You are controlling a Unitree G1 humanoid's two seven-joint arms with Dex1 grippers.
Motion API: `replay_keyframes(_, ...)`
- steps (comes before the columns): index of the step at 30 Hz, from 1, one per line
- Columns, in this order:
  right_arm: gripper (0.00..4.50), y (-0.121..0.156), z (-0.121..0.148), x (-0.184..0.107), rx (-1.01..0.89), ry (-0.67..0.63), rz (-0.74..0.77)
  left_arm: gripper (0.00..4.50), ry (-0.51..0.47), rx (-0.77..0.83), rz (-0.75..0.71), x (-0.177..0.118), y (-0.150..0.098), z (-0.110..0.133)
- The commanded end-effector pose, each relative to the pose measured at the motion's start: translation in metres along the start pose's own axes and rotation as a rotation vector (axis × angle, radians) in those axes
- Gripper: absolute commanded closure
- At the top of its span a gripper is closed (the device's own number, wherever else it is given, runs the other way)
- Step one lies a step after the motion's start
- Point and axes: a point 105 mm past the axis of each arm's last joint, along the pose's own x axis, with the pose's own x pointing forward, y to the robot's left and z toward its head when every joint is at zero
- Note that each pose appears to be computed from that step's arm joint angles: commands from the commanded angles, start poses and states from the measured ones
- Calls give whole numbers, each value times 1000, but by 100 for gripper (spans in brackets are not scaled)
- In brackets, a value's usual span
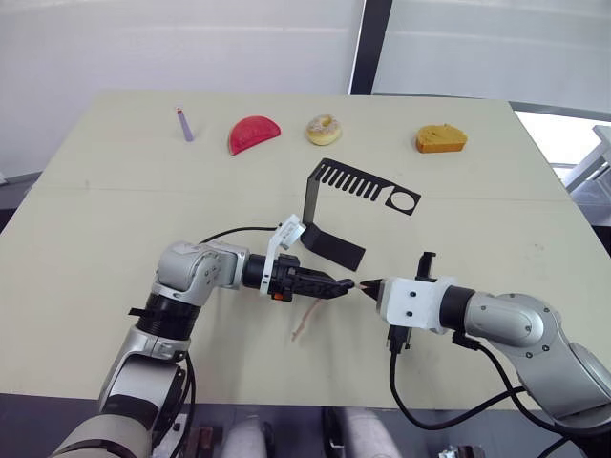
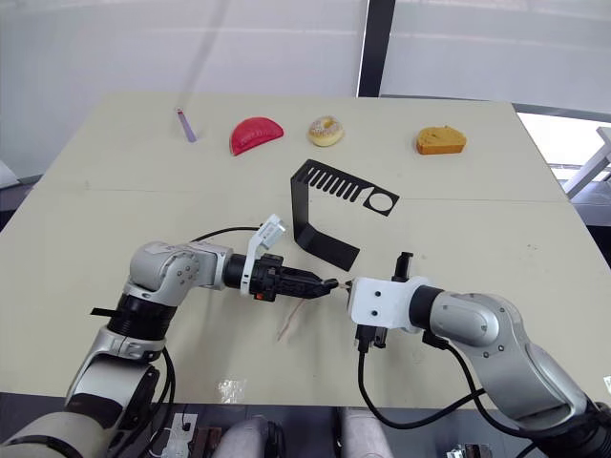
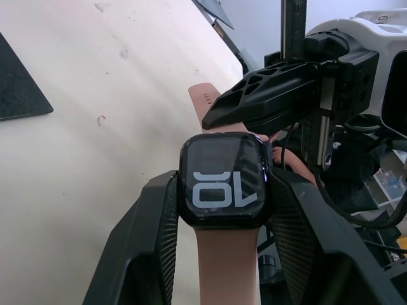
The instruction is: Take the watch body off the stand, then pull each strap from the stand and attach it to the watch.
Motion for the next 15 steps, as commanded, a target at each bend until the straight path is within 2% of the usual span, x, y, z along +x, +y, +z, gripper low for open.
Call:
replay_keyframes(1,450,-4,9,0,-28,-28,-18,291,-15,58,-84,8,-18,9)
replay_keyframes(15,450,-7,9,-1,-25,-25,-27,291,-17,59,-78,7,-17,9)
